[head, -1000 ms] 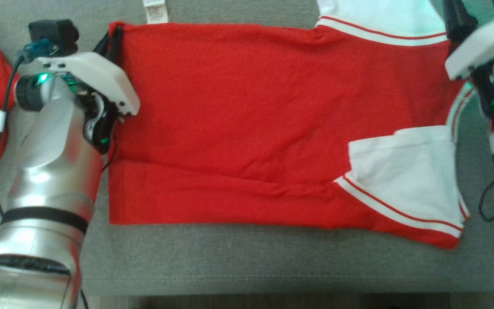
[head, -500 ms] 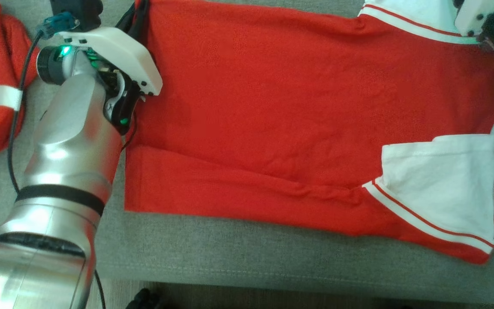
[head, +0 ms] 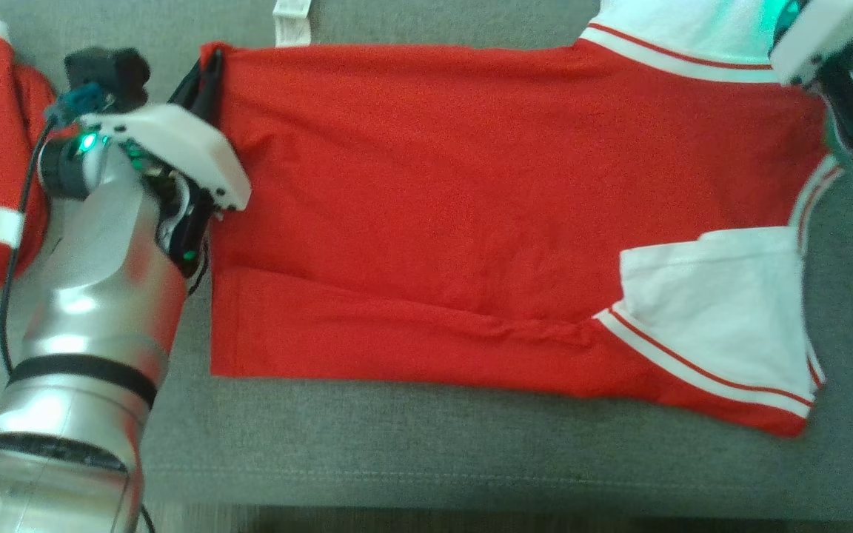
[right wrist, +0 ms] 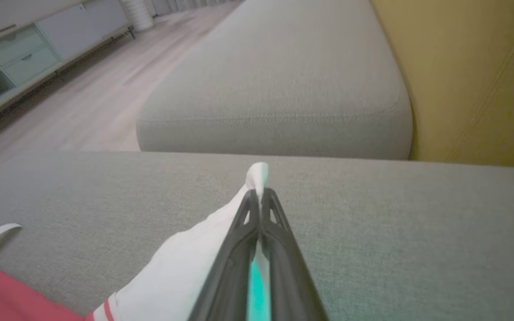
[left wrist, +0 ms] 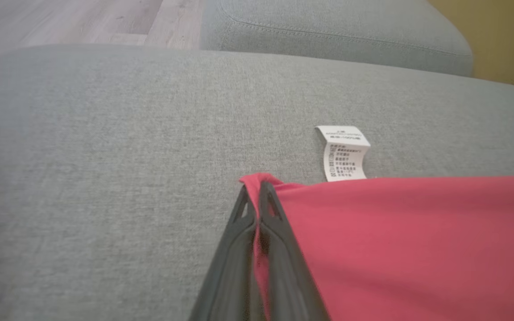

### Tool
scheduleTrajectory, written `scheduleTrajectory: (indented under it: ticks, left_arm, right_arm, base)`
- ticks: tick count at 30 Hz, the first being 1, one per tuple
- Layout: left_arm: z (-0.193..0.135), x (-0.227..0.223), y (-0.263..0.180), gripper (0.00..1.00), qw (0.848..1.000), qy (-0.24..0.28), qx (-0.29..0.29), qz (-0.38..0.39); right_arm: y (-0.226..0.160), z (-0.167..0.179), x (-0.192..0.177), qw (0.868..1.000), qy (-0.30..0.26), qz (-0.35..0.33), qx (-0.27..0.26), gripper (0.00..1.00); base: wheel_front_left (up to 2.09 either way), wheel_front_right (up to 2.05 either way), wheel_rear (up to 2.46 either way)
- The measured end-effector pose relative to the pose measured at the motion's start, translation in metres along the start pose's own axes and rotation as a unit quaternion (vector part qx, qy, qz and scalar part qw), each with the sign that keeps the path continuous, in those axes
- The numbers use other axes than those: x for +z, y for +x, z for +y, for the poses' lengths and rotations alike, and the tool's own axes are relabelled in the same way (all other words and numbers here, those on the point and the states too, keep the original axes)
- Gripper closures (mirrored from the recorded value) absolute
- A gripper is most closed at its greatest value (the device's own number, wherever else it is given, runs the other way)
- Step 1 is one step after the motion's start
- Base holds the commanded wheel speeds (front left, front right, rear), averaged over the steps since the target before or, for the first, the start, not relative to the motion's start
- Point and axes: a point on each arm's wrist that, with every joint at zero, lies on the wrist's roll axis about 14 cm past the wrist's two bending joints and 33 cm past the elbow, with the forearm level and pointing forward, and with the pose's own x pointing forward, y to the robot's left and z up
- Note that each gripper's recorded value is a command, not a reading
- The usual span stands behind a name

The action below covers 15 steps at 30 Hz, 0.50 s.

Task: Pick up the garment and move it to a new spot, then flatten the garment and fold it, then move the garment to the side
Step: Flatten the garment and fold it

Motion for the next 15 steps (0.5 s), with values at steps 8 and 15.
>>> scheduleTrajectory:
  ticks: [8,15]
  left_arm:
    - [-0.004,0.042,-0.025,1.0,0.998,0.017,-0.008,-0.067]
    - [-0.015,0.042,-0.048,1.0,0.996,0.021,-0.021,-0.09]
  right_arm:
    - [-0.057,0.004,0.034,0.996,-0.002,-0.087,0.013,1.0]
    - [-0.1,0.004,0.022,0.995,0.013,-0.101,0.009,1.0]
  base:
    - [0.0,0.0,0.0]
    - [0.0,0.0,0.0]
